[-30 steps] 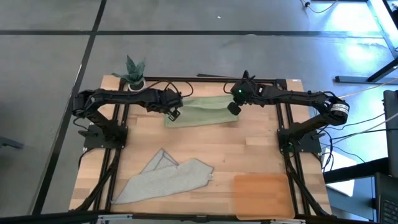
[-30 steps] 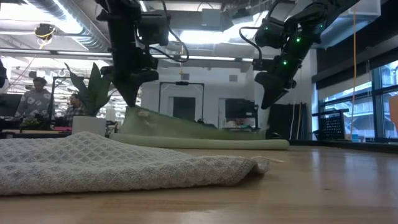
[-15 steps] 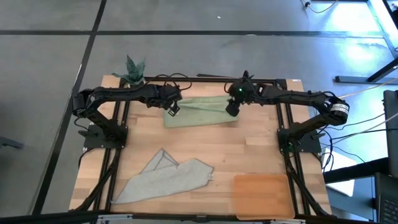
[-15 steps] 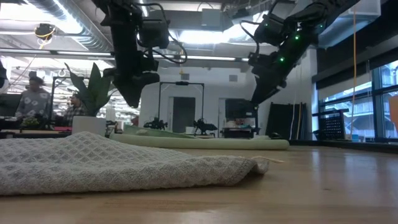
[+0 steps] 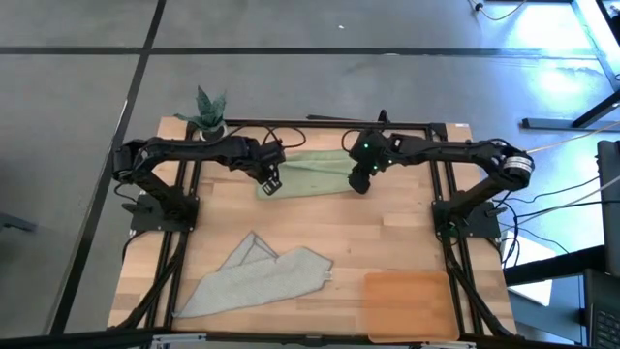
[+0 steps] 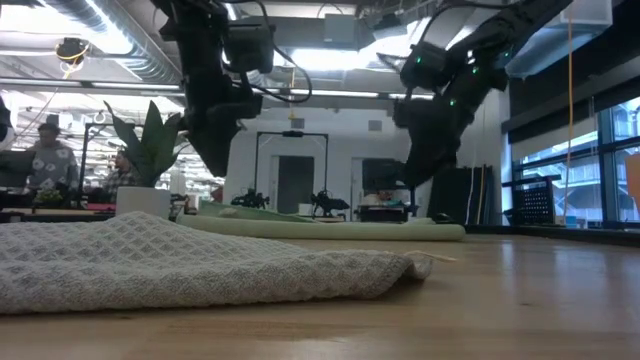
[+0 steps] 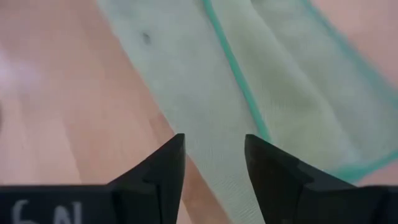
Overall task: Roll microfiber towels into tight, uniform cylinder then place into a basket
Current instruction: Roll the green microfiber towel
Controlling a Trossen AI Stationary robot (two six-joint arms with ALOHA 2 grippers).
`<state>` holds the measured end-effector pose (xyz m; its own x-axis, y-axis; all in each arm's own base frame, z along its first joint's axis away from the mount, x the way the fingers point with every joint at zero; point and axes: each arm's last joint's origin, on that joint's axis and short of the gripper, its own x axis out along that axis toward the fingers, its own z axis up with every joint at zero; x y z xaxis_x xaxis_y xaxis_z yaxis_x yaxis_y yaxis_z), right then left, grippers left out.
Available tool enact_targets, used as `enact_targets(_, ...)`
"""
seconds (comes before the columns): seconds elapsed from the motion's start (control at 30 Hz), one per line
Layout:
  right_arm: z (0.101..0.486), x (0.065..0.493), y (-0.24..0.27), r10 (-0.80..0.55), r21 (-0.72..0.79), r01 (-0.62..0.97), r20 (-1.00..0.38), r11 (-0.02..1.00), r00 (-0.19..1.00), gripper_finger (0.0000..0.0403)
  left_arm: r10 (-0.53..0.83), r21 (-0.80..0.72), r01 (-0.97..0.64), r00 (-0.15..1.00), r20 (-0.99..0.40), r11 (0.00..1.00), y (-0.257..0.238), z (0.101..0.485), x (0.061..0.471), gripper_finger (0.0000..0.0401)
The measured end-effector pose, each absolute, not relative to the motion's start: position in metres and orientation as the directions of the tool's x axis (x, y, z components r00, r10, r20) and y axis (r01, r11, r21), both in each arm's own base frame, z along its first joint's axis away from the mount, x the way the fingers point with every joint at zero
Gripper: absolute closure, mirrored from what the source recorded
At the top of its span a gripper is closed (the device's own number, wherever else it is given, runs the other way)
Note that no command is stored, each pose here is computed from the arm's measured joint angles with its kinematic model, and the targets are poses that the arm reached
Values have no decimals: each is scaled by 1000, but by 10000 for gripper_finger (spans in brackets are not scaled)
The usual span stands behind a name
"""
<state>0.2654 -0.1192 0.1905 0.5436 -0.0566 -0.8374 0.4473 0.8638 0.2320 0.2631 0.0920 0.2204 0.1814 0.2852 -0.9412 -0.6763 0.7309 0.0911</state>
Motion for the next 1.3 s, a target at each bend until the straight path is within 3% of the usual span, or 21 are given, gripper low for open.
enact_targets(0.17,180,267,-121,-45,321,611,-862,724,505,235,284,89,-672,186,-941,735,90,220,264,317)
enact_targets(0.27,178,263,-124,-49,361,721,-876,591,479,235,284,89,-673,185,-941,735,90,220,264,320)
enact_targets(0.43,174,252,-131,-105,292,843,-921,451,375,235,284,89,-673,185,-941,734,90,220,264,318)
enact_targets(0.67,174,249,-143,-174,273,868,-913,414,370,235,286,88,-674,190,-939,734,90,221,264,321)
enact_targets(0.8,174,248,-145,-166,295,883,-913,365,373,235,291,81,-676,203,-935,733,91,221,266,318)
enact_targets(1.3,167,252,-145,-115,328,876,-914,354,389,235,293,79,-677,208,-933,732,91,221,266,319)
